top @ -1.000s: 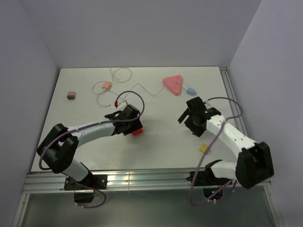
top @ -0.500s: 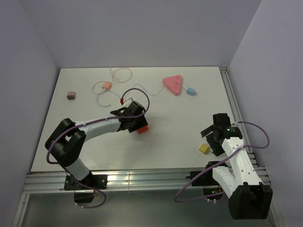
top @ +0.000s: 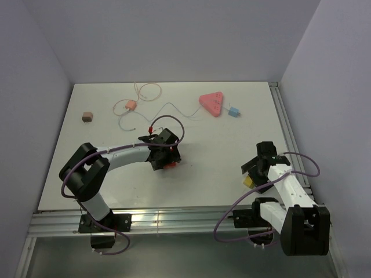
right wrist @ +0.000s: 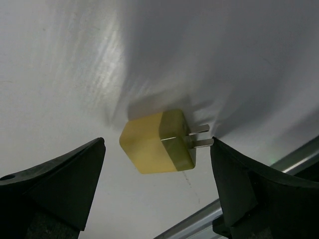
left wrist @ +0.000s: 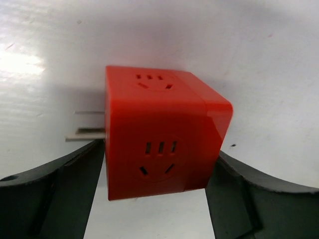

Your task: Insert the plug

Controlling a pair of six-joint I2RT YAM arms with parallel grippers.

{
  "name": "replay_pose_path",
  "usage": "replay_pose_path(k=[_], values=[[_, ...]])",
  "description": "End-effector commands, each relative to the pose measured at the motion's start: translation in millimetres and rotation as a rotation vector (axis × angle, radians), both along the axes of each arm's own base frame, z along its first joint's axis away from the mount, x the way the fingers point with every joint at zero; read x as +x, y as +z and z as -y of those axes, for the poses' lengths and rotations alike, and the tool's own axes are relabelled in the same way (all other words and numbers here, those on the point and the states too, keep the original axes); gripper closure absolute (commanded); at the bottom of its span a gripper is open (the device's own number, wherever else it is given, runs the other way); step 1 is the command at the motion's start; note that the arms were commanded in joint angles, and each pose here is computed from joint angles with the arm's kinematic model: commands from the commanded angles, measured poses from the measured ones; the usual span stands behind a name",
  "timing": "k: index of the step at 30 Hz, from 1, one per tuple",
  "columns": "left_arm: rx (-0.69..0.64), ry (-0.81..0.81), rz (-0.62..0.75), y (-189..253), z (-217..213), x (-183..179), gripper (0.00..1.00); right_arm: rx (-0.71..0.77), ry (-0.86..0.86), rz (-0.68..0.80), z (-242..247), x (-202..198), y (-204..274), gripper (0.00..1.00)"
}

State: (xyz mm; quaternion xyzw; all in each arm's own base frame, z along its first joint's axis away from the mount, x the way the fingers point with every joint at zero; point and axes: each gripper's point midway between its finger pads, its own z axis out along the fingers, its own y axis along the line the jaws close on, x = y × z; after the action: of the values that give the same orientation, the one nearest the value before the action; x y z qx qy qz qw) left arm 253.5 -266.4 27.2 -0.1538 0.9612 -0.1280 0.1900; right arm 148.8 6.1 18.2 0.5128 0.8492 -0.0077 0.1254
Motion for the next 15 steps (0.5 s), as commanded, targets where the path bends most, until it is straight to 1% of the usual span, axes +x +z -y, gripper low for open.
replay_pose_path(k=[1, 2, 3, 7, 11, 12, 14, 15], values=[[0.110, -0.022, -0.101, -11.9, -32.7, -33.8, 0.17, 0.038, 0.038, 0.128, -7.7, 35.7, 9.2, 0.08], [0.098, -0.021, -0.085, -2.9, -32.4, -33.4, 0.17, 0.040, 0.034, 0.143, -9.3, 41.4, 11.6, 0.08], [0.091, -0.017, -0.070, 3.1, -31.5, -31.0, 0.01, 0.041, 0.049, 0.160, -13.2, 47.2, 16.4, 0.08], [0.069, 0.005, -0.010, 29.0, -34.2, -25.4, 0.01, 0.066, 0.116, 0.186, -35.4, 61.5, 20.3, 0.09], [0.048, 0.006, 0.013, 40.8, -35.0, -25.8, 0.01, 0.125, 0.209, 0.183, -67.6, 75.0, 18.1, 0.09], [0.049, 0.005, 0.018, 42.0, -36.2, -26.5, 0.00, 0.130, 0.239, 0.201, -76.0, 82.0, 24.5, 0.09], [0.041, 0.017, 0.044, 49.4, -39.2, -25.7, 0.01, 0.171, 0.340, 0.203, -101.3, 83.6, 28.3, 0.08], [0.045, 0.024, 0.043, 49.9, -42.5, -27.3, 0.01, 0.231, 0.392, 0.226, -117.8, 86.5, 36.8, 0.08]])
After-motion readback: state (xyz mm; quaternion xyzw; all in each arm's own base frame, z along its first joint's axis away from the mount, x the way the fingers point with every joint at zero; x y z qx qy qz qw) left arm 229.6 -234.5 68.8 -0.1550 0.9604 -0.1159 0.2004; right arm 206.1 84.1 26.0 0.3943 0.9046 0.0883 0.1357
